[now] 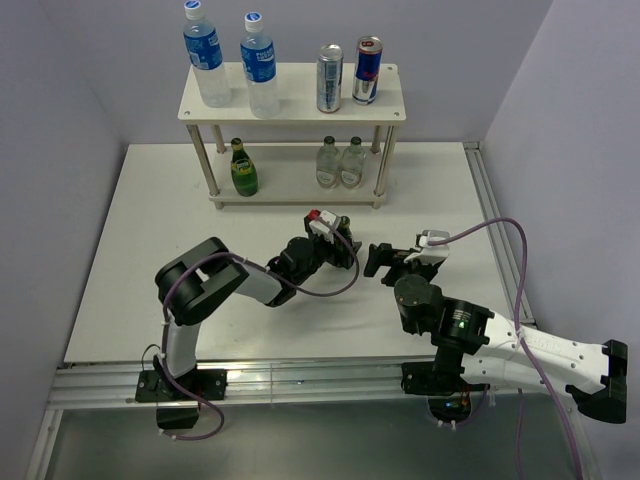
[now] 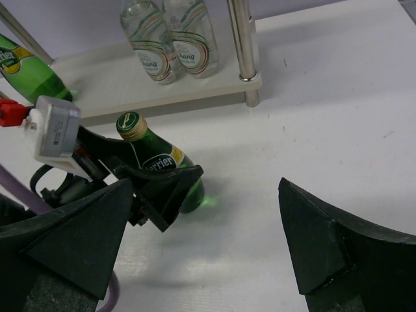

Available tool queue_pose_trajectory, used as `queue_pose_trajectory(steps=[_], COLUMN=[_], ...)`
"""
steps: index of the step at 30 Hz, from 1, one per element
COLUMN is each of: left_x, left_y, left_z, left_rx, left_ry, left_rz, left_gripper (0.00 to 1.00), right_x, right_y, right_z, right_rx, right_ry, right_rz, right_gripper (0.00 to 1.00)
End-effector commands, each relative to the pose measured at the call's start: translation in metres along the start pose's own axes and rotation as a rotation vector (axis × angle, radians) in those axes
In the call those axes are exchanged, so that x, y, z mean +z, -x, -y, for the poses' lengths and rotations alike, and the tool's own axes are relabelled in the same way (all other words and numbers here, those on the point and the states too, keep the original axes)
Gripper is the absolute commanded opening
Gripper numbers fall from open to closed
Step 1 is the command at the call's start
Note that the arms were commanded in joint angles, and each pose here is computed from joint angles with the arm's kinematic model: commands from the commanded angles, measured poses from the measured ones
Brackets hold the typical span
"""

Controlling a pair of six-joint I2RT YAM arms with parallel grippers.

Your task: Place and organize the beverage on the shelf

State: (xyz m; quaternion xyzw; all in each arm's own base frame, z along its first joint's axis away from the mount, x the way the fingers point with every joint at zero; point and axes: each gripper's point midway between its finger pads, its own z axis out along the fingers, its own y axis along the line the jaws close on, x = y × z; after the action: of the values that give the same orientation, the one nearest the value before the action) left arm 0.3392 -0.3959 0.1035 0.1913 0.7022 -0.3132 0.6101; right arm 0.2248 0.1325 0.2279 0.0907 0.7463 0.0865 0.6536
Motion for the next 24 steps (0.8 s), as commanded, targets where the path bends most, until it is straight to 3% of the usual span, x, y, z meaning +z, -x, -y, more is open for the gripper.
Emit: queue_pose_trajectory(steps=[1,3,6,8,10,11,12,24], left_x=[0.016,0.019,0.02,0.02,0.019,0.019,0.018,-0.002], left_y=[0.017,0.01,0.007,0.006,0.005,0.007,0.004,0.051], left_z=[0.005,0.002,0.0,-0.002,-0.003,-0.002,-0.004,-0.034], left_rx=[0.014,0.017,0.012,0.012,0.013,0.012,0.013,0.034], left_ry=[-0.002,0.008,0.024,0.03,0.035,0.031,0.04,0.151], left_rz=[0.068,0.055,0.047,0.042,0.032,0.031,0.018,0.094], left_gripper=[0.88,0.81,0.59,0.51,0.35,0.22,0.02,0.0], right_x=[0.002,0.002,0.002,0.002,0.003,0.003,0.003,0.002], right_y=[0.006,0.006,0.007,0.007,0.006,0.005,0.005,0.007], right_z=[0.005,0.006,0.007,0.007,0.007,0.007,0.006,0.008], right_rx=[0.03,0.032,0.036,0.039,0.039,0.039,0.04,0.057], right_ry=[-0.034,-0.037,-0.036,-0.037,-0.038,-0.038,-0.038,-0.034], right_rz=[0.026,0.028,0.03,0.031,0.029,0.029,0.029,0.033], right_gripper=[1.0,1.0,1.0,1.0,1.0,1.0,1.0,1.0])
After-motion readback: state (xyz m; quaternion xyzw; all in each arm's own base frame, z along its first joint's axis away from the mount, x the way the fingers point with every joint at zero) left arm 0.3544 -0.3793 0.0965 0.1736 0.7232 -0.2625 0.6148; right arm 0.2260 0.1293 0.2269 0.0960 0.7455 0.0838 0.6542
